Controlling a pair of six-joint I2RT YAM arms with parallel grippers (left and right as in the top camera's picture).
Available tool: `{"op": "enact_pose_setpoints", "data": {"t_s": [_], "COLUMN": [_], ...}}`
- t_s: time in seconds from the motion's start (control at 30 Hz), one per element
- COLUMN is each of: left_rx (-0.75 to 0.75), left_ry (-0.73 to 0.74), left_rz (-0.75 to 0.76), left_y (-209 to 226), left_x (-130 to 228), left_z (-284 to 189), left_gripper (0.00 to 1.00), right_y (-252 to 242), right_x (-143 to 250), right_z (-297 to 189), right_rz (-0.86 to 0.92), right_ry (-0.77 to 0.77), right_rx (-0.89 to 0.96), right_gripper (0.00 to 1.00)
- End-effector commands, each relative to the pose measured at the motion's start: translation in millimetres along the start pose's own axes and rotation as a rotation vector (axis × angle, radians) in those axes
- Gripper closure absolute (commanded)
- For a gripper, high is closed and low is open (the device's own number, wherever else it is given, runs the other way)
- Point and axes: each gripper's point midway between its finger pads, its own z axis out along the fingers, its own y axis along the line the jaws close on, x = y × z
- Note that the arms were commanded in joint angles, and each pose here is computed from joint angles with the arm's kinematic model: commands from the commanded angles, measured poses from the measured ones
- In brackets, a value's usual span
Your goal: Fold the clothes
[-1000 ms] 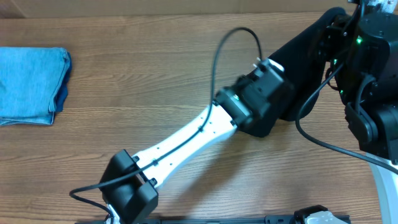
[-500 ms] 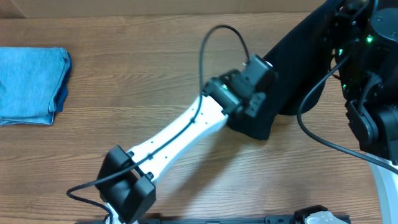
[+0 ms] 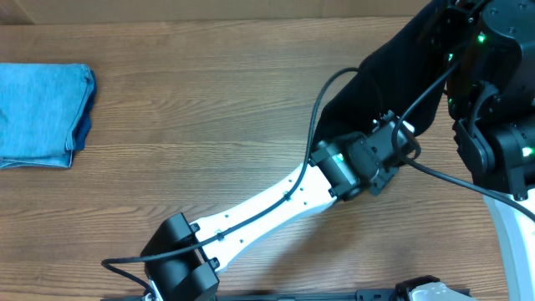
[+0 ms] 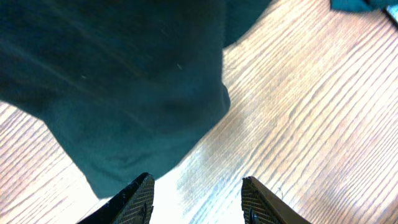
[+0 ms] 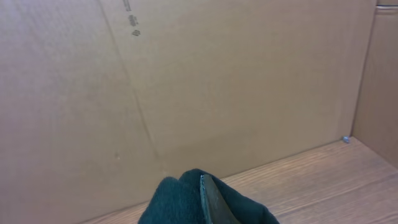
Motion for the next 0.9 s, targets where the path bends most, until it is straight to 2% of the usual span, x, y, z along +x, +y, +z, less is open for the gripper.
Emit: {"op": "enact_pose_setpoints", "data": {"t_s": [0.0, 0.17, 0.3, 0.5, 0.7, 0.87], "left_rx": [-0.021, -0.025, -0.043, -0.084, -0.15, -0.308], "left_ry": [0.0, -0.017, -0.084, -0.152, -0.083, -0.099], "left_rz": [0.061, 0.129, 0.108, 0.094, 0.057, -0.022], "left_y": [-16.7, -34.6, -30.8, -0.2, 36.4, 90.0], "left_x": [9.0, 12.0, -4.8, -31.1, -20.0, -26.5], "left_z": [-4.9, -8.4, -8.4, 5.1, 45.7, 44.7], "left_gripper": [0.51, 0.51, 0.51, 0.49, 0.5, 0.51], "right_y": [-6.3, -1.5, 14.9, 30.4, 36.3, 29.9], "right_x": [-19.6, -17.7, -11.1, -10.1, -14.7, -9.9], "right_z": [-7.6, -7.4, -12.4, -28.8, -49.7, -55.7], "right_rz": [0.028, 0.031, 0.027, 0.048, 0.077, 0.066], "right_ry": [-0.057, -0.047, -0.011, 0.007, 0.007, 0.031], "right_rx": [0.028, 0.0, -0.089, -0.178, -0.239, -0.229], "right_gripper": [0.96, 0.96, 0.96, 0.96, 0.96, 0.96]}}
